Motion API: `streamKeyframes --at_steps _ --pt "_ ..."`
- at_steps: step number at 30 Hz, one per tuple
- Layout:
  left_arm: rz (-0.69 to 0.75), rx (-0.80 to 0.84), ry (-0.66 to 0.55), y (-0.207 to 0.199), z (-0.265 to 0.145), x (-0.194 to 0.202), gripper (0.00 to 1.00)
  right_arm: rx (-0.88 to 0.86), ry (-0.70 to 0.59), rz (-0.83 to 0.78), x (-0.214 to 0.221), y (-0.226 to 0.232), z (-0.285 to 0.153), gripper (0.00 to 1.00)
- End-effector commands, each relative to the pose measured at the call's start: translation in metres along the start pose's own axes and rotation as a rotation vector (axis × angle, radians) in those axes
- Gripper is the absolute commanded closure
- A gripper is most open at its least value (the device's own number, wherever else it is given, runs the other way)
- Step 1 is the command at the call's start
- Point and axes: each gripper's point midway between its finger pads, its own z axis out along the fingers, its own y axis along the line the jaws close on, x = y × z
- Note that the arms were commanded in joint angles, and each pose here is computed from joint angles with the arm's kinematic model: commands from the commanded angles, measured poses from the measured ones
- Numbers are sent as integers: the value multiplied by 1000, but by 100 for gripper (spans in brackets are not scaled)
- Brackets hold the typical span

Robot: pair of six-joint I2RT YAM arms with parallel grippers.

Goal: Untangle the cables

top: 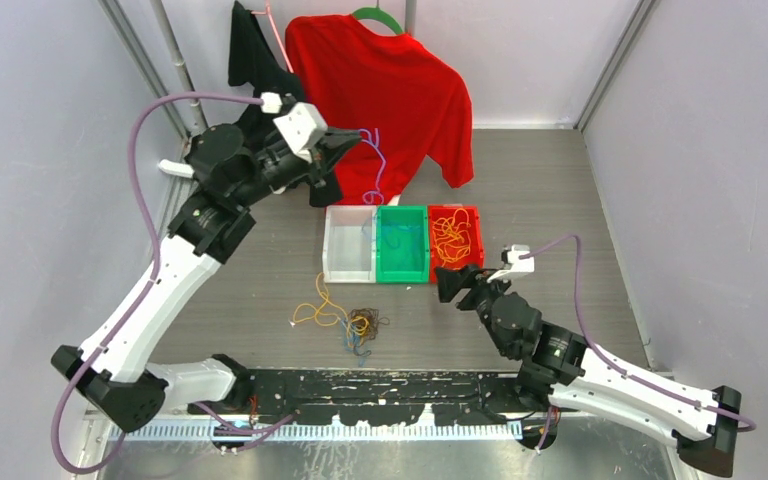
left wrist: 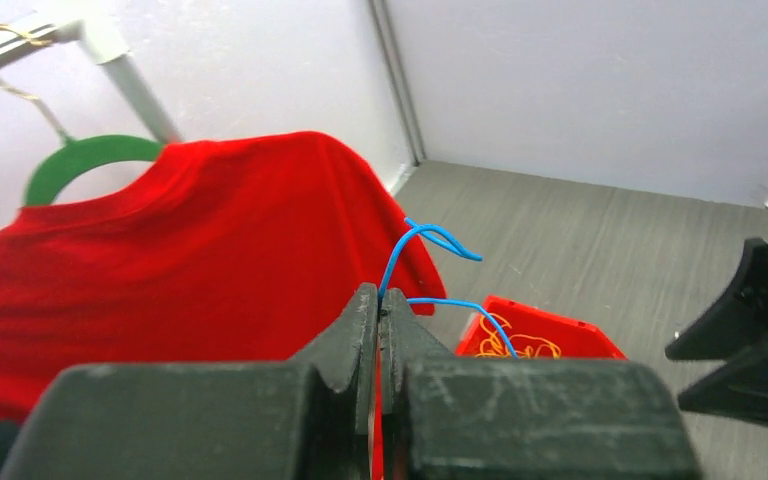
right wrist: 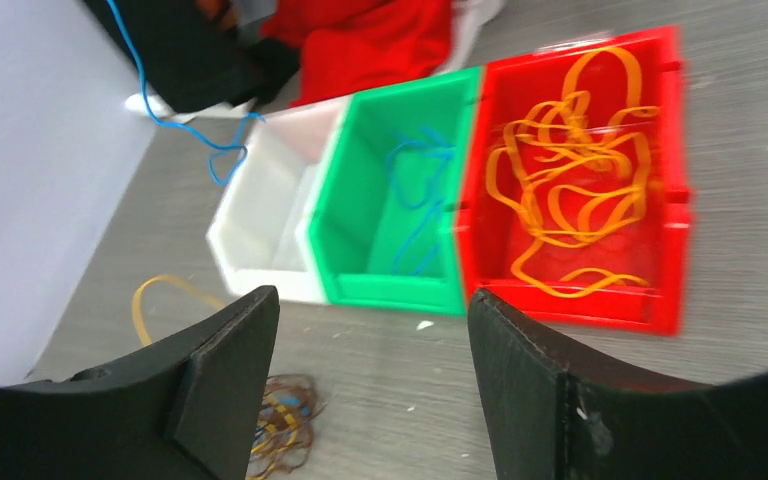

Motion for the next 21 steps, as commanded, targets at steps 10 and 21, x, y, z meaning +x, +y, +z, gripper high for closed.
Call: streamKeyframes --at_steps 10,21 --pt "33 102 98 -18 67 69 100 317 -137 -45 -40 -52 -11 28" --pt "220 135 230 -18 84 158 100 308 -139 -26 -37 -53 -12 30"
